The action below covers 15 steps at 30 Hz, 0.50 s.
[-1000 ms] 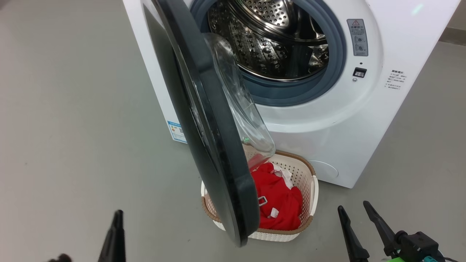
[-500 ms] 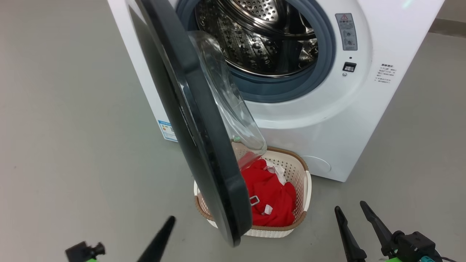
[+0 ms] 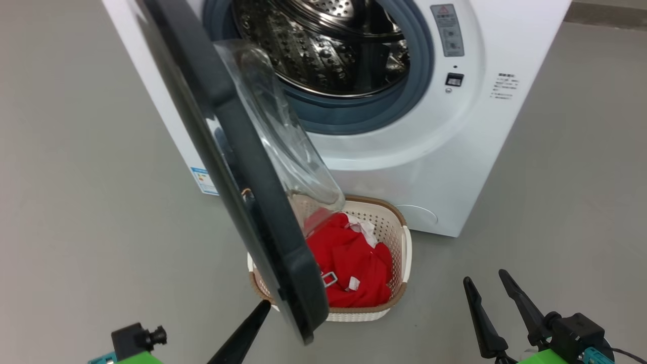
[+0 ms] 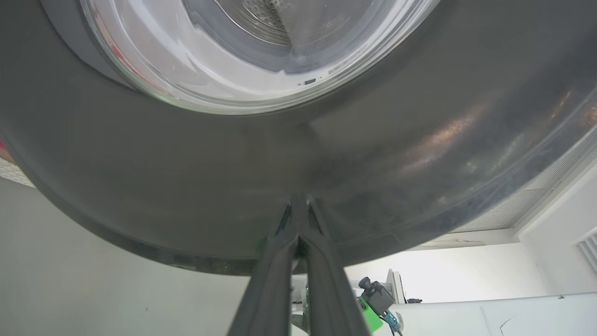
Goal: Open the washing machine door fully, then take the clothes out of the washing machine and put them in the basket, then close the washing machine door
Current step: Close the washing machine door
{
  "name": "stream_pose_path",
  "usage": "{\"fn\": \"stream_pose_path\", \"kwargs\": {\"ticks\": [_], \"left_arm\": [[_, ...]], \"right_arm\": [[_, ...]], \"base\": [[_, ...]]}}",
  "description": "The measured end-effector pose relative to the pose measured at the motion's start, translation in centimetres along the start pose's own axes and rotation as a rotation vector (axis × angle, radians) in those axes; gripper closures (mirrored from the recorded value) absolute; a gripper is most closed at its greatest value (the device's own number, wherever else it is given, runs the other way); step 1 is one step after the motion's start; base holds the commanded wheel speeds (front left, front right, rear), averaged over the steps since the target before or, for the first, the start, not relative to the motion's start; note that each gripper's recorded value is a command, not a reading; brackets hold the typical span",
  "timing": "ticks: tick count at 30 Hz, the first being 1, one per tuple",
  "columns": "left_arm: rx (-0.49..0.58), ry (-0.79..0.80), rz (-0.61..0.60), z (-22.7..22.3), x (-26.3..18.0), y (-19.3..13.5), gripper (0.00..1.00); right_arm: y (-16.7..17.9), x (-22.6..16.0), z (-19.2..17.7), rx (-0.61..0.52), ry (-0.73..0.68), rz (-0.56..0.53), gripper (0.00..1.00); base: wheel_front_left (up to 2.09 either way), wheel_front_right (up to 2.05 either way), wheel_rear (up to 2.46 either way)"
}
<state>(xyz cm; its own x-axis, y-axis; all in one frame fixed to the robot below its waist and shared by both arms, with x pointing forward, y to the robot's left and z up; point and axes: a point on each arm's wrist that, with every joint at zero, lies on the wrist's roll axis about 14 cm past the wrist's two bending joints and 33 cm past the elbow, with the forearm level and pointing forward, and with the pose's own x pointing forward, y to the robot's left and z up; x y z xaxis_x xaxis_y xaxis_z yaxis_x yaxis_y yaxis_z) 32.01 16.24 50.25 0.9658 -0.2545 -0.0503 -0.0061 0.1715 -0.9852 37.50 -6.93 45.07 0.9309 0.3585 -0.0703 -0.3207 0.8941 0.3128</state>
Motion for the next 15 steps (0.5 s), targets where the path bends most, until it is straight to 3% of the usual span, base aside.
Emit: {"fn": "stream_pose_path", "kwargs": {"ticks": [15], "left_arm": [[0.052, 0.132, -0.087, -4.1, 5.5, -2.5, 1.0]], "right_arm": [[-3.8, -2.0, 0.9, 0.011, -0.035, -0.133, 0.0]], "base": [[0.0, 0.0, 0.0]]}}
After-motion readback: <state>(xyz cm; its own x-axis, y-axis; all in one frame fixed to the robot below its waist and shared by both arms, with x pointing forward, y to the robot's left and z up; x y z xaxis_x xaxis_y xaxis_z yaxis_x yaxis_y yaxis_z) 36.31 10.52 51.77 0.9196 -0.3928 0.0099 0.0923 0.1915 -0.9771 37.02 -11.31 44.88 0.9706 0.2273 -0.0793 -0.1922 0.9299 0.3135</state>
